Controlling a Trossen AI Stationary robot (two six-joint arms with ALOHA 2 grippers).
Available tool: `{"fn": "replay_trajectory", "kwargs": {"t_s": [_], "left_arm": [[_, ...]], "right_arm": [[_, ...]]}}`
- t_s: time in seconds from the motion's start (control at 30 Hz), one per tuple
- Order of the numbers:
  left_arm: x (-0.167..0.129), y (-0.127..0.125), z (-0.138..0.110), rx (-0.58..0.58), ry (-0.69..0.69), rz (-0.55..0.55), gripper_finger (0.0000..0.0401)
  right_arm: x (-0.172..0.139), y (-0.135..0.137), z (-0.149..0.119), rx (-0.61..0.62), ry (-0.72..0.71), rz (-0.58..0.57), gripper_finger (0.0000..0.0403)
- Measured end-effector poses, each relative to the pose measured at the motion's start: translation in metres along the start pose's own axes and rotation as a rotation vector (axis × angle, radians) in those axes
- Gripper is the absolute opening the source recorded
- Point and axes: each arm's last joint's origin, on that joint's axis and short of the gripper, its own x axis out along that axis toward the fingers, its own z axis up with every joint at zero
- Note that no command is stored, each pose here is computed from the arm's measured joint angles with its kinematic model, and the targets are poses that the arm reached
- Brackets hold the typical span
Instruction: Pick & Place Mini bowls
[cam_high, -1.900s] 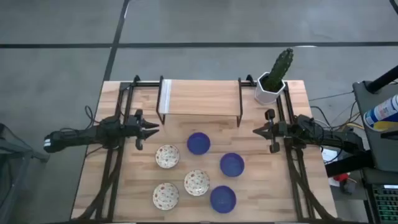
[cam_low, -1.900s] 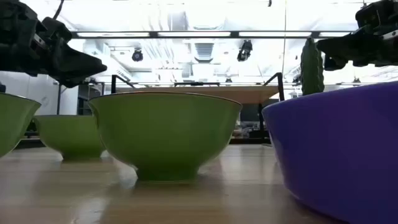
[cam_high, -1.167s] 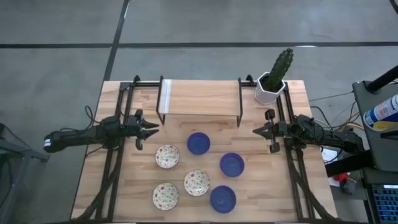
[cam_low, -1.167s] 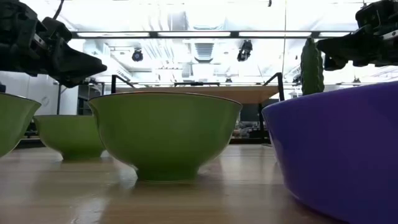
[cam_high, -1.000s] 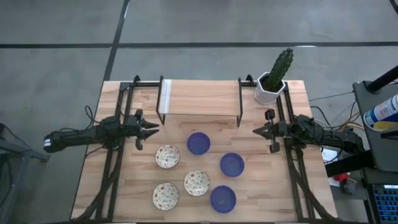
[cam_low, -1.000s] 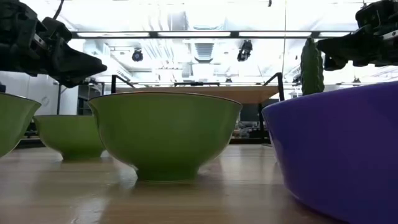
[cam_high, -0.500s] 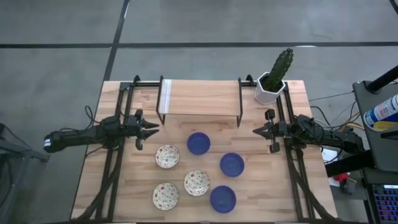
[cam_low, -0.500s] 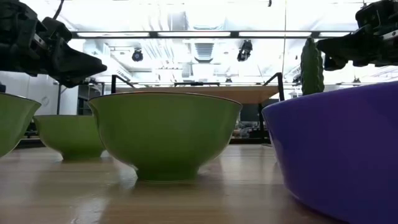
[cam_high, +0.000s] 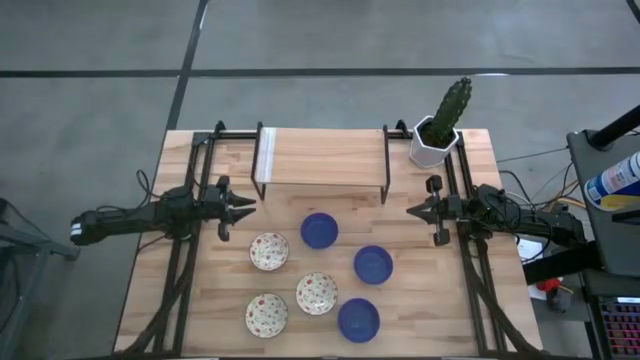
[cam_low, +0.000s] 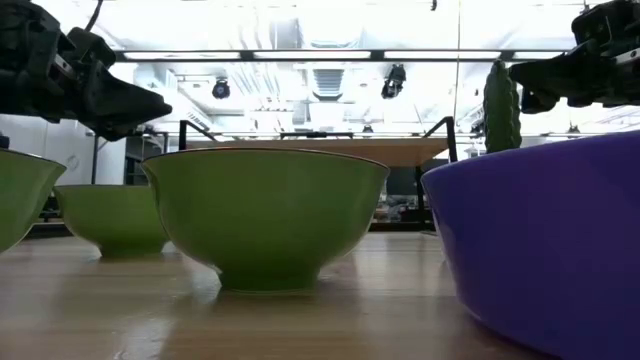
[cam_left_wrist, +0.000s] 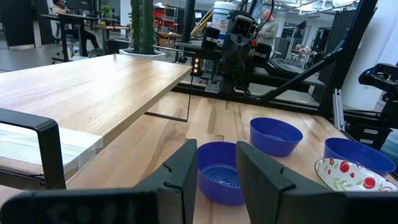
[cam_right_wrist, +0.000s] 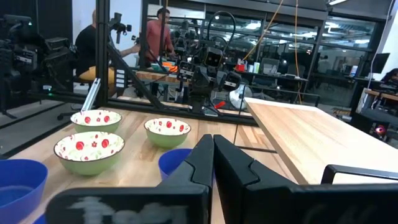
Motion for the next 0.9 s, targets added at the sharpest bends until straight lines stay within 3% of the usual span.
{"fn": "replay_trajectory", "kwargs": {"t_s": [0.2,0.37,0.5,0.67,0.77,0.9], "left_arm": [[0.0000,0.0000,0.0000,0.000,0.000,0.000,0.0106],[0.0000,0.0000,0.0001,0.000,-0.001,0.000,0.0106],[0.0000,0.0000,0.0000,0.000,0.000,0.000,0.0106],[0.0000,0.0000,-0.0001,0.000,0.000,0.000,0.0106],[0.0000,0.0000,0.0000,0.000,0.000,0.000,0.0106],[0.0000,0.0000,0.0001,0.000,-0.001,0.000,0.0106]], "right_arm": [[0.0000,0.0000,0.0001,0.033,-0.002,0.000,0.0008],[0.0000,-0.0001,0.0009,0.239,-0.009,0.000,0.0008],[0.0000,0.0001,0.0009,0.510,-0.009,0.006,0.0008],[0.0000,0.0002,-0.0016,0.521,0.017,-0.002,0.0008],[0.0000,0.0002,-0.0022,0.598,0.021,-0.004,0.0008],[0.0003,0.0018,-0.0024,0.606,0.039,0.051,0.0008]]}}
